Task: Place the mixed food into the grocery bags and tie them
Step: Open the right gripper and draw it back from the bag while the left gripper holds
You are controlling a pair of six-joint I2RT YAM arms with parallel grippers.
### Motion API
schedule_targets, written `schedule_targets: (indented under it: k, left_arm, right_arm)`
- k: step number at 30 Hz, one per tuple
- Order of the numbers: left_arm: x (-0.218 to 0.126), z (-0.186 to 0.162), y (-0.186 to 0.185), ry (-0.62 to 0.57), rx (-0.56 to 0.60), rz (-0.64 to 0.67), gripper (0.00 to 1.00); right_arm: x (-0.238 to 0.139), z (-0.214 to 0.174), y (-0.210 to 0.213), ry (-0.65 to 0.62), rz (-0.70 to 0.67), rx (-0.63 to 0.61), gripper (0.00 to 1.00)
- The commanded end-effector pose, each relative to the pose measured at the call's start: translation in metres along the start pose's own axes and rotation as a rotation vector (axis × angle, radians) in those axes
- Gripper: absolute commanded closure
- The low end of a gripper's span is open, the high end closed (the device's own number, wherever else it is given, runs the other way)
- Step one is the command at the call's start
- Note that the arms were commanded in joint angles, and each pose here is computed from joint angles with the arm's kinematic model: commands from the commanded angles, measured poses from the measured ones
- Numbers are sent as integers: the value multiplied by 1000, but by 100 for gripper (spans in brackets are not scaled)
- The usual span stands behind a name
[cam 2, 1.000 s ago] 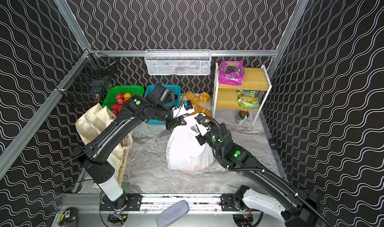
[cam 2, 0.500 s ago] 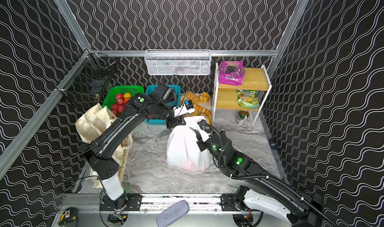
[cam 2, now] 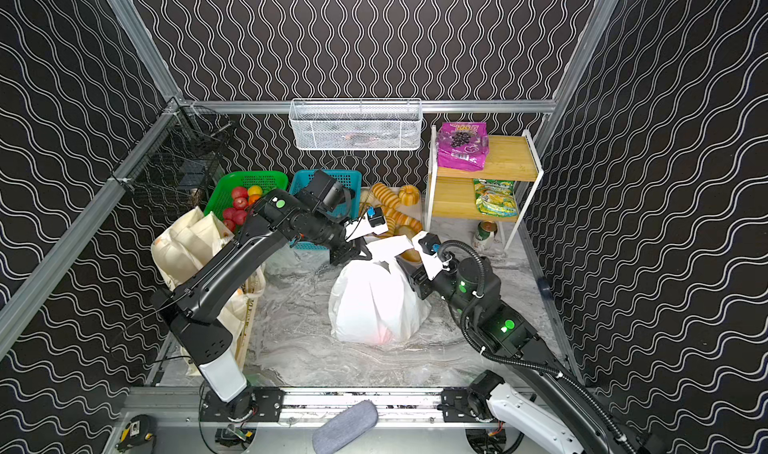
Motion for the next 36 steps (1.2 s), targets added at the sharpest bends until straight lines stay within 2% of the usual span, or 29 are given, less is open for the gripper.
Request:
schedule_targets:
  k: [1,4,7,11,13,16,19,21,25,27,31,34,36]
  left_arm:
    - [-2,2,-1,-11,-15,-16,100]
    - [1,2,5,6,-92,-19,100]
    - [5,-1,8,9,-165,-56,100]
    - [8,-4,11,11,-214,-53,100]
    - [8,-4,11,2,-233,-65,100]
    - [8,-2,10,-17,-247,-86,100]
    - [8,-1,9,-36,-264,-108,100]
    - [8,-2,9,-37,-272,-117,100]
    - [10,-4,8,-38,-281,-129,100]
    - [11,-4,9,-41,-283,-118,98]
    - [8,-3,9,-61,-260,-104,93]
    - [4,1,6,-89,-243,-114,89]
    - [2,2,3,-107,-233,-129,79]
  right_arm:
    - [2,10,6,-62,102,-86,42]
    - [2,11,8,-124,104,-196,40]
    - [-1,13,16,-259,128,-334,45]
    - [-1,26,7,-319,39,-329,50]
    - [7,25,-2,-270,-31,-346,52]
    - [12,26,-15,-224,-125,-310,49]
    - [20,28,-2,-192,44,-296,52]
    - [30,27,2,-163,118,-236,52]
    - [42,19,0,-132,116,-173,65]
    - [45,18,0,-133,118,-167,79]
    - [49,22,-2,-137,132,-157,97]
    - [51,23,-3,-140,134,-153,100]
    - [52,24,-4,-152,125,-149,100]
Point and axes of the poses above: each gripper's point midway between its finger pads, its own x axis out along the fingers, its own y axis along the line the jaws close on, z = x × y, the point moved 7 cm from there along -x, back along the fingers, and after that the axes turned 4 degrees about -x, right-handed, at the moved point
